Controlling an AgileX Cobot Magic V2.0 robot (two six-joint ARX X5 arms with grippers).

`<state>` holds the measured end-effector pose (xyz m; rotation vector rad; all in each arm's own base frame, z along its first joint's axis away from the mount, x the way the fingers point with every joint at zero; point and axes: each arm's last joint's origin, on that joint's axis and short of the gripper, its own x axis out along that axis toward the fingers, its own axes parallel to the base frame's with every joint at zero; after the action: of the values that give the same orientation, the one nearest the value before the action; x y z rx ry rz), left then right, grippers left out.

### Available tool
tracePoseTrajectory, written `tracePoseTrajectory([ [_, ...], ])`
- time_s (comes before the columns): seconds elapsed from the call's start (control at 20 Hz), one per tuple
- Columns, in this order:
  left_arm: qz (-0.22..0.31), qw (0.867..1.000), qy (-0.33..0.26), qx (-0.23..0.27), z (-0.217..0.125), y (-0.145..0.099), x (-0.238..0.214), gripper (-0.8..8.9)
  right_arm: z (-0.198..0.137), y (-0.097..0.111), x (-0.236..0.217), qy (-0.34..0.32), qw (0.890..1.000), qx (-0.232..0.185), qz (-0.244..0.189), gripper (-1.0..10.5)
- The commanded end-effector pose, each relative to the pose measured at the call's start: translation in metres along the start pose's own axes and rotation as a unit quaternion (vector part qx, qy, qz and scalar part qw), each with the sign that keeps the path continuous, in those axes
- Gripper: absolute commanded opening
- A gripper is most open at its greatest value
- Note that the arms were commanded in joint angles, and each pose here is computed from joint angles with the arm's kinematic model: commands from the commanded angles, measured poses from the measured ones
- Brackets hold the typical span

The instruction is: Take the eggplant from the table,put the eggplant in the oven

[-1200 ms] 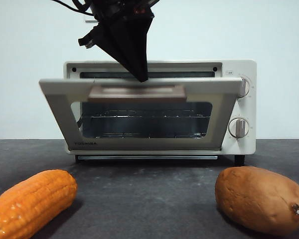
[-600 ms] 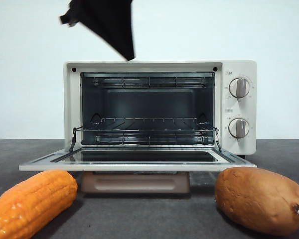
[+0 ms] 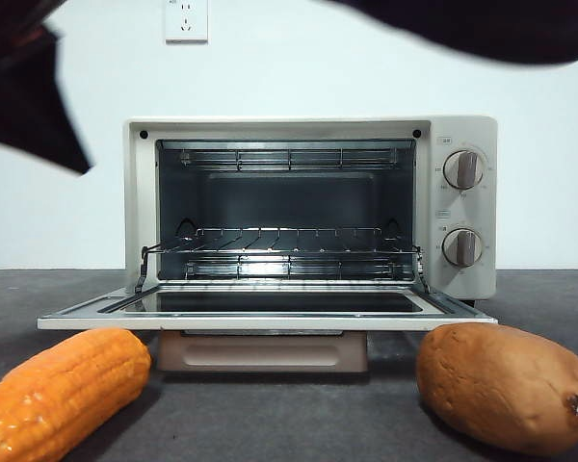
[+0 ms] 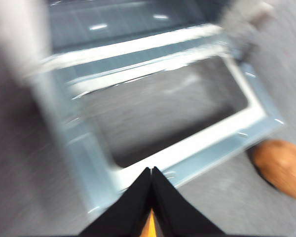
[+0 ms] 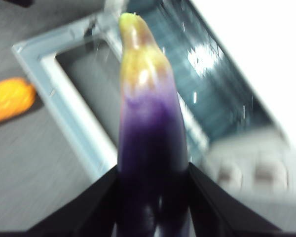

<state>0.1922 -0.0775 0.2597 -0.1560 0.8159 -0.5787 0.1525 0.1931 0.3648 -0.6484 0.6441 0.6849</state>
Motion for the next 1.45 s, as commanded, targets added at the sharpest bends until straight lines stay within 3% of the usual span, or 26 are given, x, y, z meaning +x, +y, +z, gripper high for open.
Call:
tracePoseTrajectory([
  [0.05, -0.016, 0.998, -0.027, -0.055, -0.007, 0.021, -0.005, 0.06, 0.019, 0.005, 0.025, -0.017, 0.998, -0.057, -0.022, 1.3],
  [0.3, -0.027, 0.991, -0.057, -0.121, -0.019, 0.055, -0.015, 0.06, 0.041, 0.017, 0.095, -0.010, 0.984, -0.139, -0.107, 1.3],
  [0.5, -0.036, 0.989, -0.063, -0.125, -0.018, 0.058, -0.018, 0.06, 0.046, 0.027, 0.146, 0.011, 0.966, -0.208, -0.153, 1.3],
  [0.7, -0.037, 0.989, -0.063, -0.125, -0.018, 0.058, -0.018, 0.06, 0.044, 0.031, 0.176, 0.026, 0.955, -0.237, -0.178, 1.3],
  [1.0, -0.037, 0.990, -0.063, -0.125, -0.018, 0.058, -0.018, 0.06, 0.040, 0.024, 0.210, 0.048, 0.943, -0.220, -0.246, 1.3],
  [1.25, -0.037, 0.990, -0.063, -0.123, -0.018, 0.058, -0.018, 0.06, 0.029, 0.014, 0.233, 0.073, 0.942, -0.214, -0.248, 1.4],
  [1.45, -0.038, 0.990, -0.063, -0.121, -0.018, 0.057, -0.017, 0.06, 0.029, 0.014, 0.234, 0.064, 0.948, -0.184, -0.251, 2.2],
])
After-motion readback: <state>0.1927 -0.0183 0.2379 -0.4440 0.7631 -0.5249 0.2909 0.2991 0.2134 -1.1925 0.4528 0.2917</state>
